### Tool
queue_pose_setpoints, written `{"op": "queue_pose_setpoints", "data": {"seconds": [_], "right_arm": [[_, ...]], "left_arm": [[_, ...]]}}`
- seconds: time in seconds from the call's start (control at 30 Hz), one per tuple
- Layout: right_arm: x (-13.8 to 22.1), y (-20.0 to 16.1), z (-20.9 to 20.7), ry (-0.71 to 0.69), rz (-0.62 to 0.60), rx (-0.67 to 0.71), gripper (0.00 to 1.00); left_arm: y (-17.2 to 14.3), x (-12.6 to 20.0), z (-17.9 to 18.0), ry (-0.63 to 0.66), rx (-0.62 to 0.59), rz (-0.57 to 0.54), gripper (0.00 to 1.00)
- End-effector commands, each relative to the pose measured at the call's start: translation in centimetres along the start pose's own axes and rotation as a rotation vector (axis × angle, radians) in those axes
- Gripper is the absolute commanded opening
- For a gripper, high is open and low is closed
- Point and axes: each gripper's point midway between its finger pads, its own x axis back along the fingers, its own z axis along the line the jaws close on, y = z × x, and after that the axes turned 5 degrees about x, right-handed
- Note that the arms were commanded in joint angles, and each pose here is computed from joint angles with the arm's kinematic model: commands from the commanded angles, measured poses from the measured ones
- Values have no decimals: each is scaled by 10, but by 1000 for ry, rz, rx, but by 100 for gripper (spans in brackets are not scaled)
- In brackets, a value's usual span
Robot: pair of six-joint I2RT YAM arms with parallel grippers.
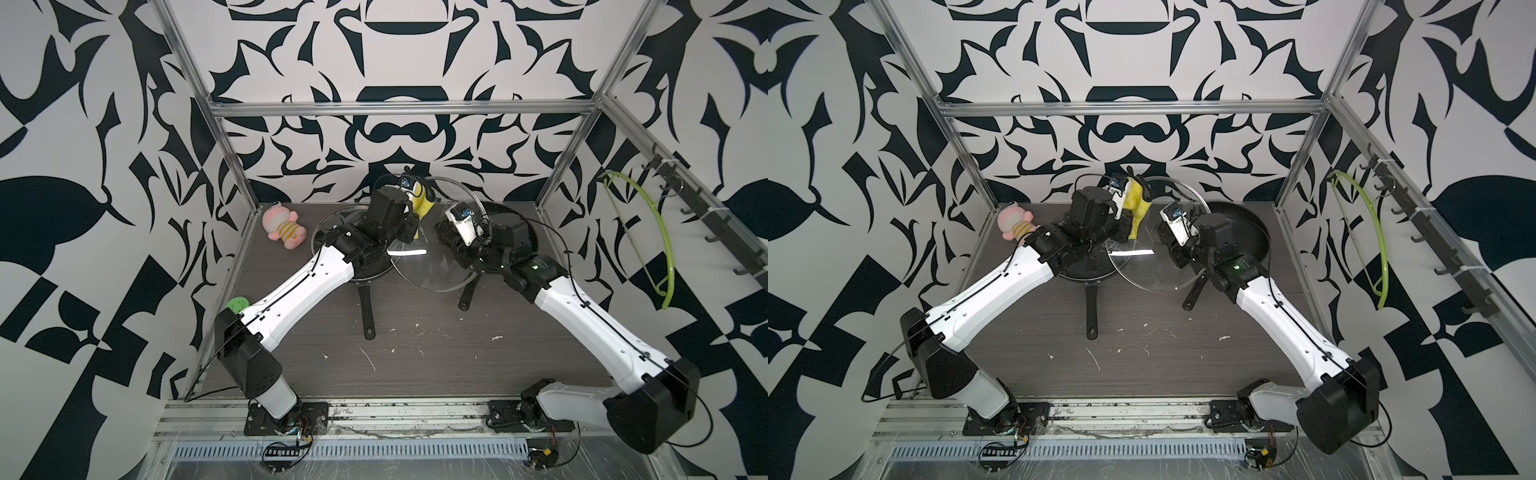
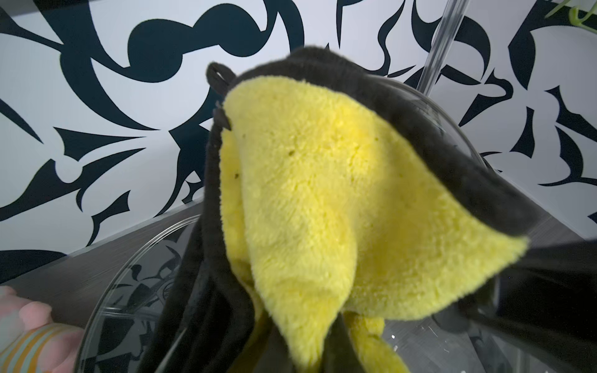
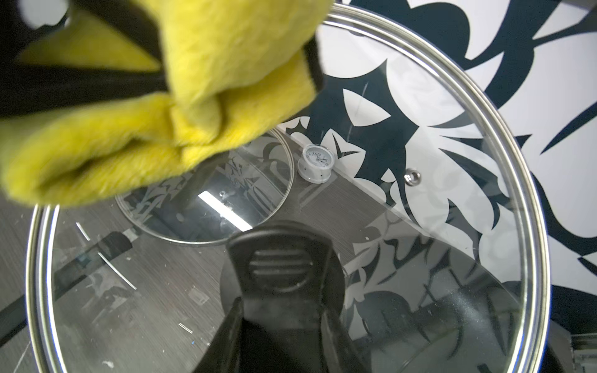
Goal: Wipe the pot lid with a cloth
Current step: Wipe the pot lid.
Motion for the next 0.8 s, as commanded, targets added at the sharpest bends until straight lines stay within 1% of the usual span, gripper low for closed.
{"op": "queue_pose_setpoints", "data": {"seconds": [0.0,0.07,0.13,0.27,0.37,0.47,0.6,0.77], "right_arm": [[66,115,13,-23,-427,309,0],[66,114,22,-24,-418,390,0],[65,113,29,-23,-404,442,0],[58,114,43,-31,-371,543,0],[53,116,51,-36,-348,601,0],[50,118,55,-42,-335,638,0],[47,118,55,-50,-333,647,0],[45,118,41,-138,-321,629,0]], "left_arm": [[-16,-20,6,7,-15,97,0],[-14,-26,-3,-41,-49,122,0],[-20,-35,-13,-89,-93,169,0],[-25,-44,-34,-196,-163,223,0],[-33,-47,-53,-254,-233,249,0],[-39,-49,-69,-293,-256,269,0],[-43,-52,-72,-302,-237,285,0],[-36,-48,-61,-252,-215,254,0]]}}
